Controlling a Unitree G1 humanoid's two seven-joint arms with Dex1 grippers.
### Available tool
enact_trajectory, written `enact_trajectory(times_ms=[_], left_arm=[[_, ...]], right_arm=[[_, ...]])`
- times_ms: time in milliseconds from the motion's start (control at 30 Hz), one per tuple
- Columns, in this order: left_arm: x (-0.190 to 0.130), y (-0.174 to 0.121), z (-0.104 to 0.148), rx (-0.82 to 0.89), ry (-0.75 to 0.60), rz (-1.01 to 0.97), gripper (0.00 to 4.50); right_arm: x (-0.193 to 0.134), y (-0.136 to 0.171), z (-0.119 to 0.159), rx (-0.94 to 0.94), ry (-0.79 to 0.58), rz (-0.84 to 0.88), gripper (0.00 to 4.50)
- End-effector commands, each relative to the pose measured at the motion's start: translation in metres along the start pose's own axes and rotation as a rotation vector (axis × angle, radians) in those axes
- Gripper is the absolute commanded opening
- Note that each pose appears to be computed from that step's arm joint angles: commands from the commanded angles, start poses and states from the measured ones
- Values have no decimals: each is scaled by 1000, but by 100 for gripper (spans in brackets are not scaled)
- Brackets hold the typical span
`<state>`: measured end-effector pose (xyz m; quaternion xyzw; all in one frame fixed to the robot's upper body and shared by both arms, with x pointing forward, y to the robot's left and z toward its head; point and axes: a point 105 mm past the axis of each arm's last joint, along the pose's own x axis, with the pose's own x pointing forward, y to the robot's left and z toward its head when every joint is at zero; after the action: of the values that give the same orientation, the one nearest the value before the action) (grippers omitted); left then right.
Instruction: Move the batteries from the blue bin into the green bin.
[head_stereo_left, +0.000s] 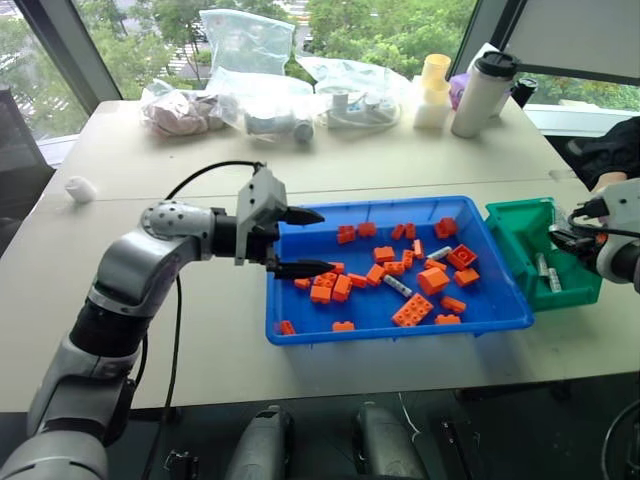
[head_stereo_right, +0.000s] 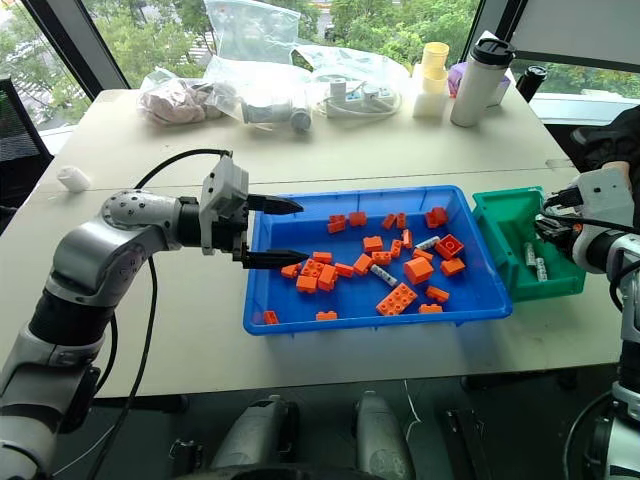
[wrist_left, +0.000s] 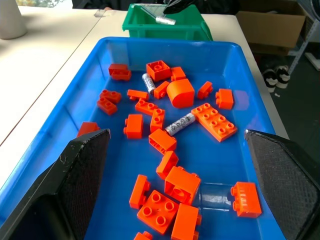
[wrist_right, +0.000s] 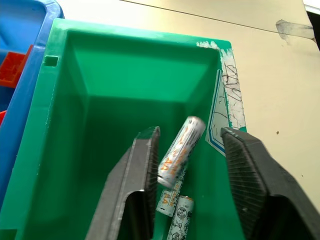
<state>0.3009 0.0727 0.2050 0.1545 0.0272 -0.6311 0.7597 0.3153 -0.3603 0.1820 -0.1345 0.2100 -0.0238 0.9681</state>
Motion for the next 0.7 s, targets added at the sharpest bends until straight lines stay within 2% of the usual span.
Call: enact_trajectory(times_ms=[33,67,133,167,233,267,433,533,700], left_arm=[[-4,0,8,46,-8,9,450],[-6,0,8,46,-7,13,450],[-7,1,9,45,-5,18,450],[-10,0,8,45,1,21,450],[-16,-5,8,42,20,11,450],[-19,-8,7,44,36,0,450],[-26,-18,7,68,101,-40,450],[-30,-20,4,95,151,-39,450],[-33,-24,-4,100,200,-30,450]], right_arm=[[-6,-10,22,-33,-71,-37,409],[-7,-9,26,-42,-88,-28,447],[-9,-6,33,-58,-118,-7,447],[-13,4,48,-69,-178,46,447],[-25,45,73,-116,-287,263,447],[-31,71,74,-150,-295,394,447],[-43,144,44,-235,-180,724,447],[-38,165,29,-245,-126,773,447],[-36,181,12,-219,-48,815,447]])
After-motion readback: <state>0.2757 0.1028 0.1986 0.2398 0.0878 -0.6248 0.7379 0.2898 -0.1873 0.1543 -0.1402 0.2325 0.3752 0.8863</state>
